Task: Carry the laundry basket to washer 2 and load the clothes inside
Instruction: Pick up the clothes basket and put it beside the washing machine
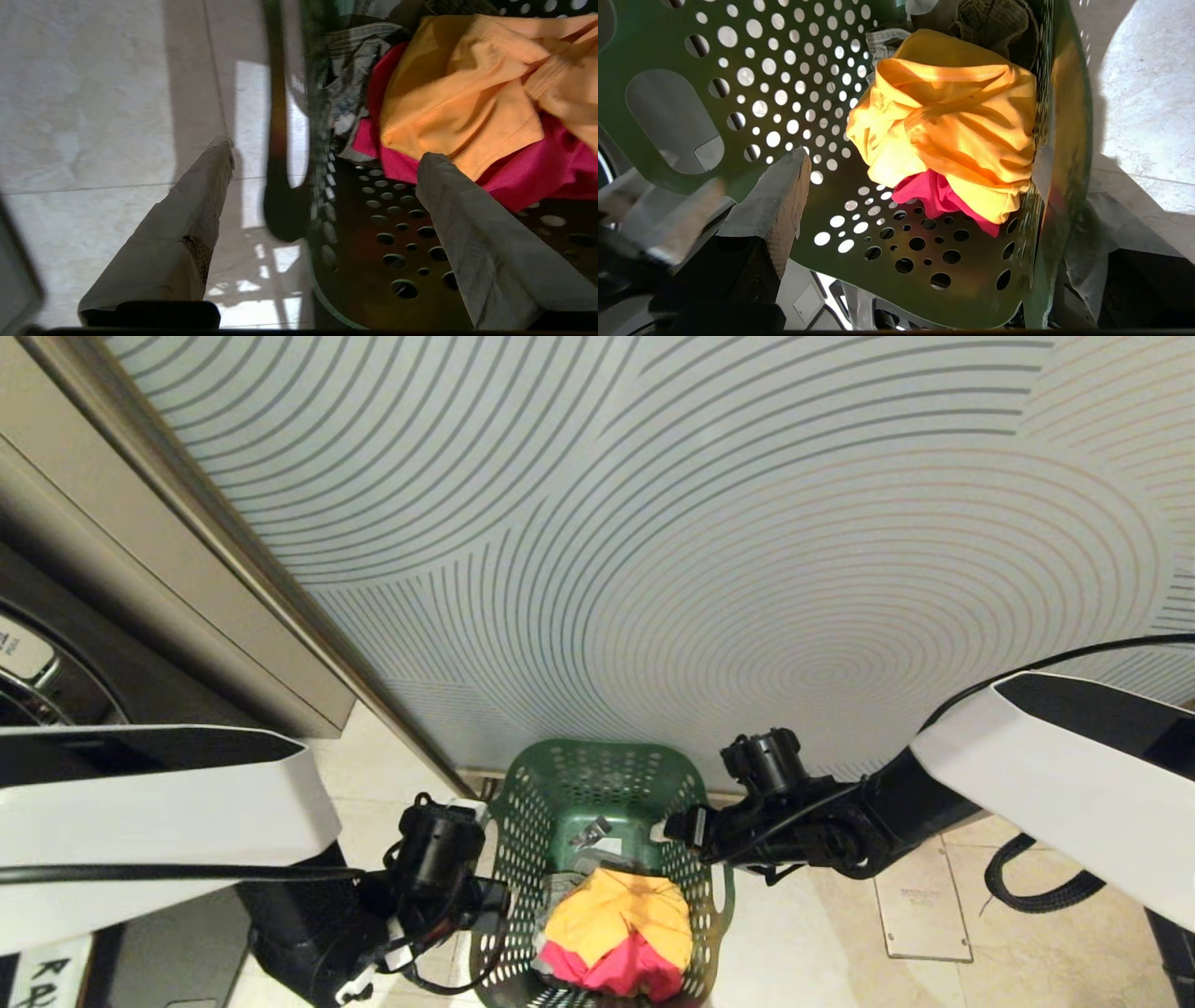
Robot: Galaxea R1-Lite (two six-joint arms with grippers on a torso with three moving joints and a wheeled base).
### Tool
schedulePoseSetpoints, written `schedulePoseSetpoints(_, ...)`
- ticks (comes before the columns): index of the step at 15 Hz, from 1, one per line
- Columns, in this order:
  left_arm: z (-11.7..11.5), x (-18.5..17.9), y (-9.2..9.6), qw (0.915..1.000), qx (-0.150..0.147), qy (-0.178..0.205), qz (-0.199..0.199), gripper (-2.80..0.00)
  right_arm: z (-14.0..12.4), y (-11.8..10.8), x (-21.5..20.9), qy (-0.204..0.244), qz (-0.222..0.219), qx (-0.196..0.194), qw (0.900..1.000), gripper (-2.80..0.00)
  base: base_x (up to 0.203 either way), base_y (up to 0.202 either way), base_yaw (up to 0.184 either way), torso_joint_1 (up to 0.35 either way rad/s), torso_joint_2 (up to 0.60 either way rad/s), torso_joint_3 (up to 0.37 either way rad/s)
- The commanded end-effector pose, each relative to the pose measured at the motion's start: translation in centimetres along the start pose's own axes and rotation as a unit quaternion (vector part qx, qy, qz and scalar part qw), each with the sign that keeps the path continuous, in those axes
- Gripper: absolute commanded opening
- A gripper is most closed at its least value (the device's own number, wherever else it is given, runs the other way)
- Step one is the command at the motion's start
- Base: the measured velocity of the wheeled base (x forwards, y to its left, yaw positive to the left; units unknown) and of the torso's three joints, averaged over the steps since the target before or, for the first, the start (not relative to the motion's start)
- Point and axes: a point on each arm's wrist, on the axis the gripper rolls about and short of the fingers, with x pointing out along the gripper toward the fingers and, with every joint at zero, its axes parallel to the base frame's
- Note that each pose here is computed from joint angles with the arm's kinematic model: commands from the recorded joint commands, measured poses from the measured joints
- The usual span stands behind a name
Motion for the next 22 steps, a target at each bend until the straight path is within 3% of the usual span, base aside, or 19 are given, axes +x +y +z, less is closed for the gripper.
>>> schedulePoseSetpoints(1, -0.9, 2.1, -1.0, 0.9997, -0.013, 0.015, -0.014, 0.0, -0.1, 0.2, 0.0, 0.001, 0.002, 0.0, 1.0, 0.0, 0.0, 0.0, 0.0, 0.0, 0.0, 0.0)
schedulePoseSetpoints(3, -0.5, 2.4, -1.5, 0.9987, -0.023, 0.013, -0.044, 0.0, -0.3, 0.4, 0.0, 0.003, 0.004, -0.002, 1.0, 0.0, 0.0, 0.0, 0.0, 0.0, 0.0, 0.0)
schedulePoseSetpoints(6, -0.1, 3.3, -2.2, 0.9972, -0.052, 0.011, -0.054, 0.0, -0.5, 0.6, 0.3, 0.004, 0.007, -0.005, 1.0, 0.0, 0.0, 0.0, 0.0, 0.0, 0.0, 0.0)
schedulePoseSetpoints(10, 0.1, 3.3, -2.7, 0.997, -0.048, 0.008, -0.06, 0.0, -1.3, 1.1, 0.6, 0.013, 0.009, -0.012, 1.0, 0.0, 0.0, 0.0, 0.0, 0.0, 0.0, 0.0)
schedulePoseSetpoints(19, 0.3, 2.0, -6.1, 0.9955, -0.031, 0.022, -0.087, 0.0, -1.8, 0.7, 0.8, 0.009, 0.009, -0.015, 1.0, 0.0, 0.0, 0.0, 0.0, 0.0, 0.0, 0.0)
schedulePoseSetpoints(22, -0.1, 1.6, -7.2, 0.9941, -0.038, 0.033, -0.096, 0.0, -2.7, -0.1, 1.0, 0.009, 0.008, -0.014, 1.0, 0.0, 0.0, 0.0, 0.0, 0.0, 0.0, 0.0)
